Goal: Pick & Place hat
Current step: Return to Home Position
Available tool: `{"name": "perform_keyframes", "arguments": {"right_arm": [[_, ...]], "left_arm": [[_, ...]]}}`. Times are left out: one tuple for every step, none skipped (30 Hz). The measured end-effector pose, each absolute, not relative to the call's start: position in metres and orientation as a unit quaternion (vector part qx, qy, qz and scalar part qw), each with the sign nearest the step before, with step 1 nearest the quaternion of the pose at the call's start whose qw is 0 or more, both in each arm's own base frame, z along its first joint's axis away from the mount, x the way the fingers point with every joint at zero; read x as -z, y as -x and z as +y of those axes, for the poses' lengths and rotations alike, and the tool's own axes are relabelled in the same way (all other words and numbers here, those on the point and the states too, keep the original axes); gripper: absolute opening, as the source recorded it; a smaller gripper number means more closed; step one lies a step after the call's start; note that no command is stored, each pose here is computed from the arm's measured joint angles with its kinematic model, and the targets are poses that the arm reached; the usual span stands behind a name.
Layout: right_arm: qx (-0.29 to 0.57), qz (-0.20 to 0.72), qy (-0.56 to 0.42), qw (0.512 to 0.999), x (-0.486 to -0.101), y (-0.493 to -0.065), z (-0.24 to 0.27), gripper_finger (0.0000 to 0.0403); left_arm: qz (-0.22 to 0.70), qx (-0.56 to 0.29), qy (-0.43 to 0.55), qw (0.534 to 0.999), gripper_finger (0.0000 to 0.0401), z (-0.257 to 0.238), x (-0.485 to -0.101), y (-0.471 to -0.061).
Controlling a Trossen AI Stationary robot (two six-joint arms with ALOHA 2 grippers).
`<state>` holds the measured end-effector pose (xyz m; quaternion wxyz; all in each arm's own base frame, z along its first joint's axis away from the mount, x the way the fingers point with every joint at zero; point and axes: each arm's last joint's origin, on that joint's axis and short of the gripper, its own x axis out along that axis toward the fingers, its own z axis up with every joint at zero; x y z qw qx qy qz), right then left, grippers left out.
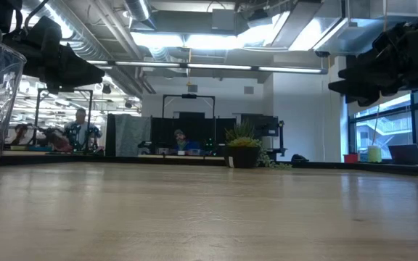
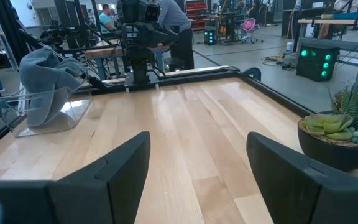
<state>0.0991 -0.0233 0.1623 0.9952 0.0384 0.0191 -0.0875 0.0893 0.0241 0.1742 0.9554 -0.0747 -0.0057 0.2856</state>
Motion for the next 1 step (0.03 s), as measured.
{"name": "perform_keyframes", "arguments": {"right_arm": [[0.088,0.019,-0.038,0.995,-0.1623,-0.0991,-0.0233,0.0266]], "left_arm": [[-0.006,-0.286,0.075,0.955,0.0150,0.0241,-0.1742,-0.0893]]}}
